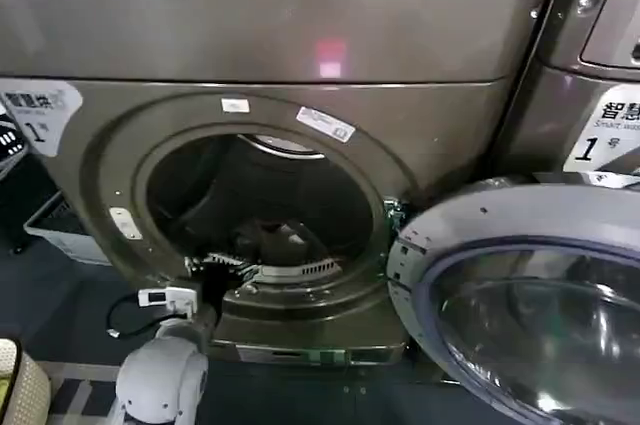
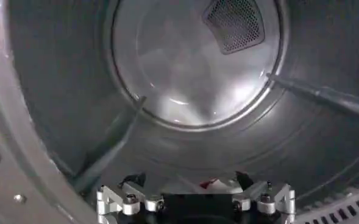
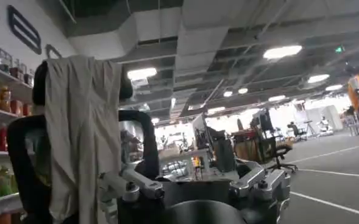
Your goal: Grasp the clothes from the dryer.
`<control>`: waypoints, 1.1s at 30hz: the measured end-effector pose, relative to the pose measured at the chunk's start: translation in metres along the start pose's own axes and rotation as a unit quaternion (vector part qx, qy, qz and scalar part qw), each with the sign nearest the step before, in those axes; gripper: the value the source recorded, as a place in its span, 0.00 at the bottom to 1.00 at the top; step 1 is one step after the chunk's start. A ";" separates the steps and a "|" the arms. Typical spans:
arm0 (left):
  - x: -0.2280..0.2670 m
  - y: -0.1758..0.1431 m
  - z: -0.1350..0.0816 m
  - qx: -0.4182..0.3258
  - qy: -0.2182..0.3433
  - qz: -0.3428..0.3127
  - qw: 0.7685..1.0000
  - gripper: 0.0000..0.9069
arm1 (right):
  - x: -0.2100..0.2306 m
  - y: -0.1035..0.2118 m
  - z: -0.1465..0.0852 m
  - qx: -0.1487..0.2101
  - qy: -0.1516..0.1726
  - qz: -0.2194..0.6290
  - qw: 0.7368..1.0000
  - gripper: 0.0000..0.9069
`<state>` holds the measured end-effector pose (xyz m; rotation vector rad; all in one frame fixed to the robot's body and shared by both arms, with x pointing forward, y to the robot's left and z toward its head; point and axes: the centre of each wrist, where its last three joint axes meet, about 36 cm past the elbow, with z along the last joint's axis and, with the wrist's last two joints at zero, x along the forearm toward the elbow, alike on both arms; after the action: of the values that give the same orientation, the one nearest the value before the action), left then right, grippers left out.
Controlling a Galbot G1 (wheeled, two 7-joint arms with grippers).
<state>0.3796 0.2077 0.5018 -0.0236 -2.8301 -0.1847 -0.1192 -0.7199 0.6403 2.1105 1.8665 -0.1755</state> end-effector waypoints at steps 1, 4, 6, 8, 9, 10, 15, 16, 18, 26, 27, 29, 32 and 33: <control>-0.004 0.000 0.000 -0.002 0.000 -0.001 1.000 1.00 | 0.000 0.001 0.001 0.000 0.000 -0.001 1.000 1.00; -0.017 0.001 -0.002 -0.009 0.001 -0.001 1.000 1.00 | 0.000 0.003 0.003 0.000 0.001 -0.003 1.000 1.00; -0.027 -0.001 -0.003 -0.016 0.003 0.001 1.000 1.00 | 0.001 0.005 0.004 0.000 0.002 -0.006 1.000 1.00; -0.037 -0.003 -0.005 -0.024 0.005 0.003 1.000 1.00 | 0.002 0.007 0.005 0.000 0.002 -0.009 1.000 1.00; -0.042 -0.004 -0.006 -0.030 0.006 0.004 1.000 1.00 | 0.002 0.008 0.006 0.001 0.003 -0.009 1.000 1.00; -0.047 -0.005 -0.006 -0.037 0.008 0.004 0.999 1.00 | 0.002 0.008 0.006 0.001 0.003 -0.010 1.000 1.00; -0.074 -0.003 -0.008 -0.112 0.028 0.014 0.993 1.00 | 0.002 0.012 0.005 0.001 0.001 -0.017 1.000 1.00; -0.078 -0.001 -0.009 -0.132 0.033 0.018 0.990 1.00 | 0.002 0.013 0.005 0.001 0.001 -0.017 1.000 1.00; -0.087 0.004 -0.014 -0.177 0.047 0.029 0.983 1.00 | 0.001 0.013 0.003 0.003 0.000 -0.019 1.000 1.00; -0.111 0.023 -0.037 -0.328 0.116 0.090 0.933 1.00 | 0.000 0.016 0.001 0.004 -0.003 -0.023 1.000 1.00; -0.114 0.024 -0.040 -0.350 0.117 0.102 0.924 1.00 | 0.000 0.016 0.001 0.004 -0.002 -0.023 1.000 1.00; -0.118 0.025 -0.047 -0.400 0.109 0.135 0.900 1.00 | 0.001 0.018 0.001 0.004 -0.003 -0.025 1.000 1.00; -0.126 0.023 -0.056 -0.488 0.084 0.186 0.849 1.00 | 0.002 0.019 0.003 0.005 -0.001 -0.026 1.000 1.00; -0.129 0.022 -0.059 -0.515 0.078 0.199 0.830 1.00 | 0.002 0.019 0.003 0.005 -0.002 -0.026 1.000 1.00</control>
<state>0.5214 0.2228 0.5214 -0.7683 -2.1446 -1.4784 -0.1000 -0.7212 0.6401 2.0672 1.9242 -0.1999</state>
